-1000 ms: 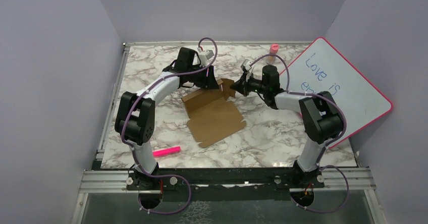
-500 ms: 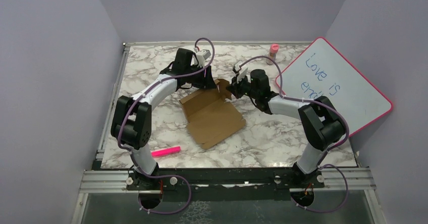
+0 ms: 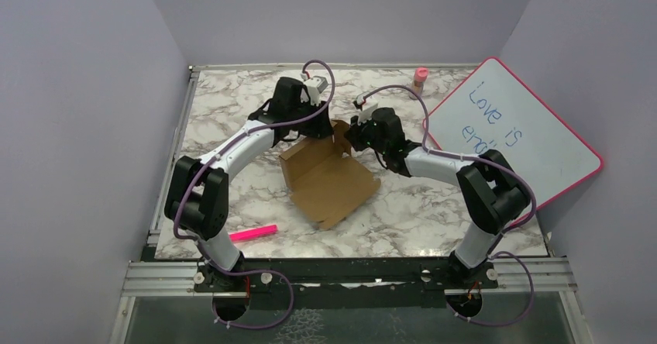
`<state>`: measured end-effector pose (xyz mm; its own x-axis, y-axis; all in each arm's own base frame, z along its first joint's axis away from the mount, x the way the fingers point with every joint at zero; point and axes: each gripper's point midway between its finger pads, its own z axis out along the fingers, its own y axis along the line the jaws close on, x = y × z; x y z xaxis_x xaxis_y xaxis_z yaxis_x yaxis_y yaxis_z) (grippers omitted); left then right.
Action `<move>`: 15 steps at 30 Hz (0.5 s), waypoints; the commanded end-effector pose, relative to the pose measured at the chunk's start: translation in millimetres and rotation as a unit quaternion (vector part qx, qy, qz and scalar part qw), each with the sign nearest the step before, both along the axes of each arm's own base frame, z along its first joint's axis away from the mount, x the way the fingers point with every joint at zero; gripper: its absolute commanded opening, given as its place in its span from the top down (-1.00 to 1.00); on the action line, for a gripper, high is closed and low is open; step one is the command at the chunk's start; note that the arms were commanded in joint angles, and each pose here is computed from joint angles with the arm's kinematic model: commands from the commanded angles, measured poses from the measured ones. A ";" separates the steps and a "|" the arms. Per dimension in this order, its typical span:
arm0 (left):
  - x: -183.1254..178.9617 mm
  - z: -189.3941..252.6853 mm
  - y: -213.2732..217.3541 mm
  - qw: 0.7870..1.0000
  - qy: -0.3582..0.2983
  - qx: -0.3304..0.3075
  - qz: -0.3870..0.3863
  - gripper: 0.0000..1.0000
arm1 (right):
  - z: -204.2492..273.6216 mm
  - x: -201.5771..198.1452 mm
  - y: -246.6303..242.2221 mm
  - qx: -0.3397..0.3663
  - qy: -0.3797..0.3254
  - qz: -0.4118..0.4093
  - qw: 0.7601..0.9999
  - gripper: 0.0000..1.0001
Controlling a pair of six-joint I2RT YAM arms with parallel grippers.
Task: Fold the paper box
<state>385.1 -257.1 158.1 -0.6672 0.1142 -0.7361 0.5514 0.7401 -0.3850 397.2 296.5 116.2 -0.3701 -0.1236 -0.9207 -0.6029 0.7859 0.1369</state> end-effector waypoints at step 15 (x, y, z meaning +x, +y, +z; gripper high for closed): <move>-21.4 71.2 39.1 0.947 -0.237 0.210 0.047 -0.36 | -17.2 13.2 -0.5 -0.007 -0.065 -0.018 0.998 0.88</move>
<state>378.5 -234.6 207.6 -0.4514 0.2406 -0.8593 0.5507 0.8328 -0.0561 412.0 291.3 105.0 -0.2942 -0.1061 -0.9498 -0.5590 0.8252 0.0810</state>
